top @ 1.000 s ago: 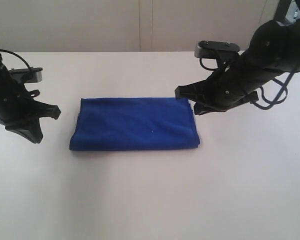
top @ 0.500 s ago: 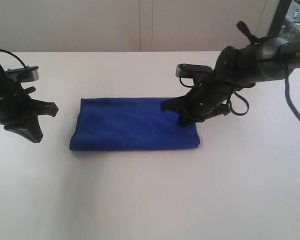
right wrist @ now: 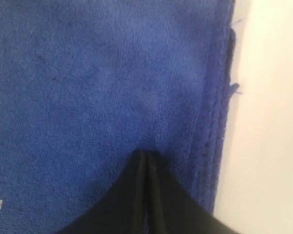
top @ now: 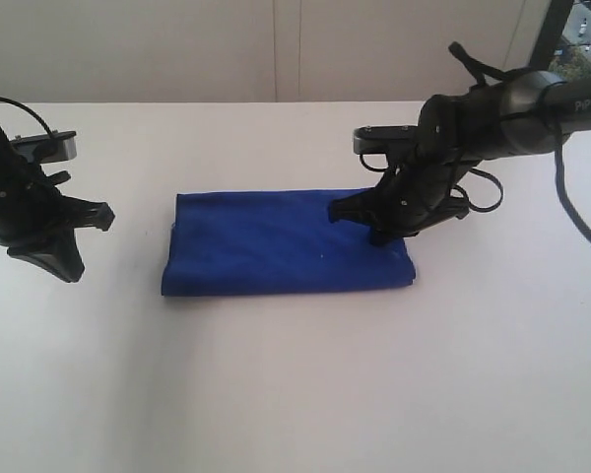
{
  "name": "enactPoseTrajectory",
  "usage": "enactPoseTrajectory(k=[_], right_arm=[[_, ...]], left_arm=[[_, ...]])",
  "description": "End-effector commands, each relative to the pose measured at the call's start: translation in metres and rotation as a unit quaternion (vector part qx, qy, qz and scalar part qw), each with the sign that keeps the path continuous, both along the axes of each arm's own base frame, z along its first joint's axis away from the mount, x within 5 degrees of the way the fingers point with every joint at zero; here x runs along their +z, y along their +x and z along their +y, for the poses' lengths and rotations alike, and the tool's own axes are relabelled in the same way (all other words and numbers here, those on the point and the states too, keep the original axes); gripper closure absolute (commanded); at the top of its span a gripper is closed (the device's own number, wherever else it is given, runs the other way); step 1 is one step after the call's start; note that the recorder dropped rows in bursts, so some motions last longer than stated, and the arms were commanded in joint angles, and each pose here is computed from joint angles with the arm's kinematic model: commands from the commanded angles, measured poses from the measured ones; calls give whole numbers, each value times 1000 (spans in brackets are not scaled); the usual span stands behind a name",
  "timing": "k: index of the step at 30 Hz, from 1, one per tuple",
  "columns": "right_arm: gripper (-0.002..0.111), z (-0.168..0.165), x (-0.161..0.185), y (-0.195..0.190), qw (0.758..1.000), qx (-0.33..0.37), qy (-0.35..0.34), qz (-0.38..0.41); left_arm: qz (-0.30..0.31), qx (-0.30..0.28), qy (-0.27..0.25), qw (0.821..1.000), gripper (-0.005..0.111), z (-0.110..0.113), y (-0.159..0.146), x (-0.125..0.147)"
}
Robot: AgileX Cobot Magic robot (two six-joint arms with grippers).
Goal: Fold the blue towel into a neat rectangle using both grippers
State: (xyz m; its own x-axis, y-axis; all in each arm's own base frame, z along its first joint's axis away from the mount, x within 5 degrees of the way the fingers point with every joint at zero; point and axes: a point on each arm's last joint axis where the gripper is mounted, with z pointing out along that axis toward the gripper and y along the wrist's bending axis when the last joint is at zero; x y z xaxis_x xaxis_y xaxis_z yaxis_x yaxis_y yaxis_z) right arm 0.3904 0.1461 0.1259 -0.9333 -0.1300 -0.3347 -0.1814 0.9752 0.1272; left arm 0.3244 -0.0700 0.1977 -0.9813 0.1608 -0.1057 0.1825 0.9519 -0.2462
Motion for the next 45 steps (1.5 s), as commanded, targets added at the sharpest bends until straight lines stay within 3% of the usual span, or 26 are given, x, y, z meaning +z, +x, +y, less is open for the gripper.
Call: enactPoseTrajectory(k=[1, 10, 18, 27, 33, 45], right_arm=[[108, -12, -16, -7, 998, 9, -55, 41], [108, -10, -5, -8, 998, -11, -38, 41], [108, -13, 67, -16, 999, -21, -8, -32], [108, -34, 95, -36, 1000, -21, 3, -19], [108, -55, 115, -70, 998, -25, 45, -25], [108, -85, 163, -181, 975, -45, 85, -200]], left_arm=[[5, -5, -1, 1000, 107, 1, -3, 4], [3, -5, -1, 1000, 107, 1, -2, 4], [-9, -5, -2, 1000, 107, 1, -3, 9], [-40, -17, 2, 999, 107, 4, -19, 42], [-63, -19, 11, 998, 107, 10, -46, 55], [-141, -2, 1, 990, 107, 21, -115, 68]])
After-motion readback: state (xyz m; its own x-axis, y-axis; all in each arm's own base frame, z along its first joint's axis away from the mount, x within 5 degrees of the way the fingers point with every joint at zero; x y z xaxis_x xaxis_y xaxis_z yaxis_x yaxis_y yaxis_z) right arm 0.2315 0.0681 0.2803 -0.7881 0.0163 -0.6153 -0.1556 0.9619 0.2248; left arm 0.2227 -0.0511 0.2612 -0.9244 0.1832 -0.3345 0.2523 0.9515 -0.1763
